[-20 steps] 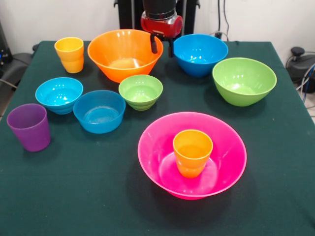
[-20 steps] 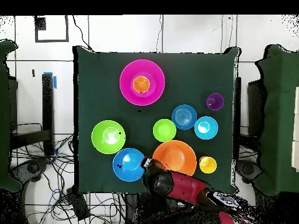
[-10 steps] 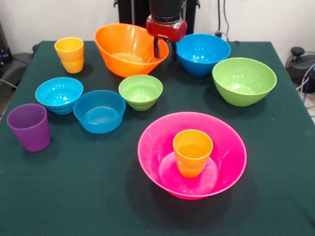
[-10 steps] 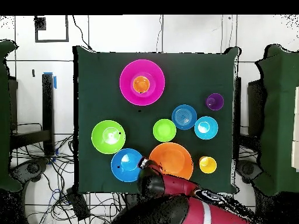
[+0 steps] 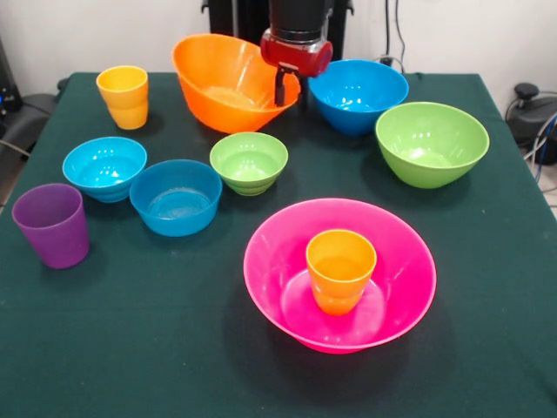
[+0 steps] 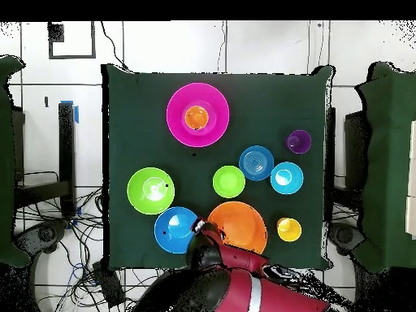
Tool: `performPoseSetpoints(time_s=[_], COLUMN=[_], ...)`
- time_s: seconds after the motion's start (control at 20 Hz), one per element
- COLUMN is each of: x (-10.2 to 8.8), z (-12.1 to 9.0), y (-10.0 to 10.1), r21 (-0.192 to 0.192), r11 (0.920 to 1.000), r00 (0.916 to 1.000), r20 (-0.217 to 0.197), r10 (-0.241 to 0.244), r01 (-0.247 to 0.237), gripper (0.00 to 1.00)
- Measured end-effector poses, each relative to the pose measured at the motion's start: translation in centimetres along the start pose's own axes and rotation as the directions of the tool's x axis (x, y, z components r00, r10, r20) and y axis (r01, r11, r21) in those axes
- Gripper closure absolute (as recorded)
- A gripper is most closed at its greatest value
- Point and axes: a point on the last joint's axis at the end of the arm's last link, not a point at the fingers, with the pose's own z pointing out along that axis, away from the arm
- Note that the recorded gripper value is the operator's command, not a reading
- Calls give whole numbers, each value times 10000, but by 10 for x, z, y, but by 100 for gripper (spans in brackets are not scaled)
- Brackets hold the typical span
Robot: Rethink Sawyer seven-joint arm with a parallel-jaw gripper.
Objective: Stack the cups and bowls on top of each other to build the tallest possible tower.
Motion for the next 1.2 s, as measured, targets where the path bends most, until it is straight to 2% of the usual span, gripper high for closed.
performPoseSetpoints(time_s=[0.5,0.75,0.9,1.2], x=[-12,-27,-36,-40], z=[-12,-31,-47,-79], y=[-6,-7,-4,3], r21=[162,271,434,834], r11=[9994,9985,9973,9949], r00=[9988,9968,9970,9981], r20=[388,652,522,-207], r10=[308,465,571,579], r01=[-314,-483,-593,-559], gripper=[100,100,100,100])
